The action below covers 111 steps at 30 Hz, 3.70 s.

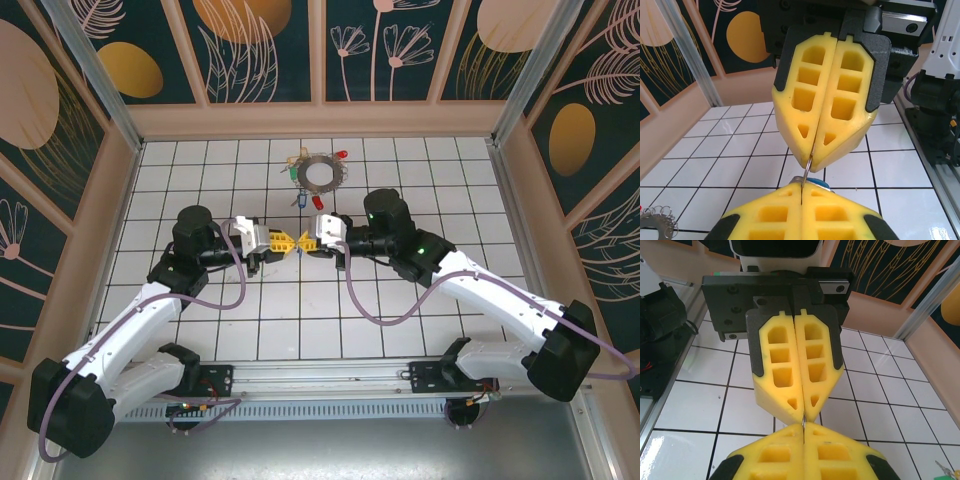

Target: Put the keys on the keyring

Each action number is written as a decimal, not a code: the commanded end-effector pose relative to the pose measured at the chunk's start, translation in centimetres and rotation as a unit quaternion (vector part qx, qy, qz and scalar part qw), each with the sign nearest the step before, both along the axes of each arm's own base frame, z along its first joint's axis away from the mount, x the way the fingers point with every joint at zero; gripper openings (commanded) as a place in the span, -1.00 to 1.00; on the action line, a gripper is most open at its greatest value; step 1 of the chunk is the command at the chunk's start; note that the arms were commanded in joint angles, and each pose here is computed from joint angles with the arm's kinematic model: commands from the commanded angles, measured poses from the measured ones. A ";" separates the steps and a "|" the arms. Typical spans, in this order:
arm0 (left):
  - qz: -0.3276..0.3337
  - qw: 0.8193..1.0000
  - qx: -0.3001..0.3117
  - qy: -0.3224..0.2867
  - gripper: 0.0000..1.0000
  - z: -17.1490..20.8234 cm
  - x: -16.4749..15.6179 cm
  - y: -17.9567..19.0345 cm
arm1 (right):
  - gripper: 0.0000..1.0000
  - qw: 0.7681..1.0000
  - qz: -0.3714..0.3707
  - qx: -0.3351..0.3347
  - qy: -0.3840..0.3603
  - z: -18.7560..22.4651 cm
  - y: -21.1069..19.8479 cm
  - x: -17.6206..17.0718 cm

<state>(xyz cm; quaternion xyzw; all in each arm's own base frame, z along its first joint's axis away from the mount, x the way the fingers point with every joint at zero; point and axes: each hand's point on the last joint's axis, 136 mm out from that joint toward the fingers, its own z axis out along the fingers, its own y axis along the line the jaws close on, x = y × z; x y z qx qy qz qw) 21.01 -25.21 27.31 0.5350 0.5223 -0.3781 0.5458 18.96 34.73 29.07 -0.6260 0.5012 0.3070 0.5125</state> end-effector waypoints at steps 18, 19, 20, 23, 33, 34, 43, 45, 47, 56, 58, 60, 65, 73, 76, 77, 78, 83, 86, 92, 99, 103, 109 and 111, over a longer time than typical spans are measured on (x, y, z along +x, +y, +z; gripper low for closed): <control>-0.008 0.999 -0.020 -0.023 -0.66 2.1 -0.3 -0.2 | -1.00 0.999 0.019 0.032 -0.008 1.8 0.6 -0.7; -0.008 0.999 -0.020 -0.024 -0.66 2.1 -0.3 -0.2 | -1.00 0.999 0.019 0.032 -0.008 1.8 0.6 -0.7; -0.009 0.999 -0.021 -0.024 -0.66 2.2 -0.3 -0.2 | -1.00 0.999 0.018 0.032 -0.008 1.8 0.6 -0.6; -0.012 0.999 -0.021 -0.025 -0.72 2.1 -0.4 -0.2 | -1.00 0.999 0.018 0.031 -0.008 1.7 0.6 -0.6; -0.019 0.999 -0.025 -0.022 -0.76 2.3 -0.5 -0.3 | -1.00 1.000 0.015 0.022 -0.002 0.9 0.6 -0.5; -0.019 0.999 -0.025 -0.022 -0.76 2.3 -0.5 -0.3 | -1.00 1.000 0.014 0.022 -0.002 0.9 0.6 -0.5; -0.023 0.999 -0.022 -0.021 -1.00 2.0 -0.7 -0.3 | -1.00 1.000 0.012 0.023 -0.003 0.8 0.6 -0.3; -0.023 0.999 -0.020 -0.026 -1.00 1.9 -0.7 -0.3 | -1.00 1.000 0.007 0.020 -0.003 0.5 0.5 -0.1; -0.015 0.999 -0.018 -0.025 -1.00 1.9 -0.5 -0.2 | -1.00 1.000 0.001 0.019 -0.001 0.3 0.4 0.1; -0.006 1.000 -0.010 -0.017 -1.00 1.3 -0.5 0.0 | -0.92 1.000 -0.006 0.012 0.011 -0.4 0.0 0.6; -0.007 1.000 -0.010 -0.018 -1.00 1.4 -0.5 0.0 | -1.00 1.000 -0.003 0.006 0.014 -0.6 0.1 0.6; -0.007 1.000 -0.012 -0.018 -1.00 1.5 -0.6 0.0 | -1.00 1.000 0.001 0.002 0.015 -0.7 0.1 0.5; -0.006 1.000 -0.021 -0.022 -0.56 1.7 -0.7 0.1 | -1.00 1.000 0.001 0.009 0.009 -0.5 0.0 0.4; -0.011 1.000 -0.016 -0.015 -0.67 1.2 -0.8 0.0 | -1.00 1.000 0.000 0.018 0.006 0.0 -0.3 0.3; -0.008 1.000 -0.014 -0.013 -0.56 1.0 -0.6 0.0 | -1.00 1.000 0.002 0.023 0.004 0.3 -0.3 0.2; -0.007 1.000 -0.013 -0.012 -0.54 1.0 -0.6 0.0 | -1.00 1.000 0.003 0.023 0.006 0.3 -0.3 0.2; -0.006 1.000 -0.012 -0.011 -0.53 0.9 -0.5 0.0 | -1.00 1.000 0.004 0.024 0.005 0.4 -0.2 0.2; -0.006 1.000 -0.009 -0.006 -0.53 0.6 -0.4 -0.1 | -1.00 1.000 0.008 0.027 0.002 0.7 -0.2 0.0; -0.009 1.000 -0.006 -0.004 -0.57 0.4 -0.4 -0.1 | -1.00 0.999 0.011 0.031 -0.001 0.9 -0.1 0.0; -0.016 1.000 -0.004 0.001 -0.68 0.2 -0.4 -0.3 | -1.00 0.999 0.014 0.035 0.000 1.0 0.1 0.0; -0.013 1.000 -0.001 0.000 -1.00 0.0 -0.3 -0.2 | -1.00 0.999 0.007 0.036 -0.002 0.8 0.1 0.3; 0.026 1.000 -0.003 0.002 -1.00 0.1 0.9 0.1 | -0.58 0.999 -0.019 0.036 0.011 0.4 -0.4 1.5; 0.173 0.984 0.030 0.025 -1.00 -1.7 4.8 2.3 | 0.09 0.975 -0.194 0.087 0.067 1.6 -4.1 8.4; 0.225 0.973 0.038 0.030 -1.00 -2.3 6.0 3.4 | 0.10 0.945 -0.288 0.115 0.108 1.6 -5.8 11.8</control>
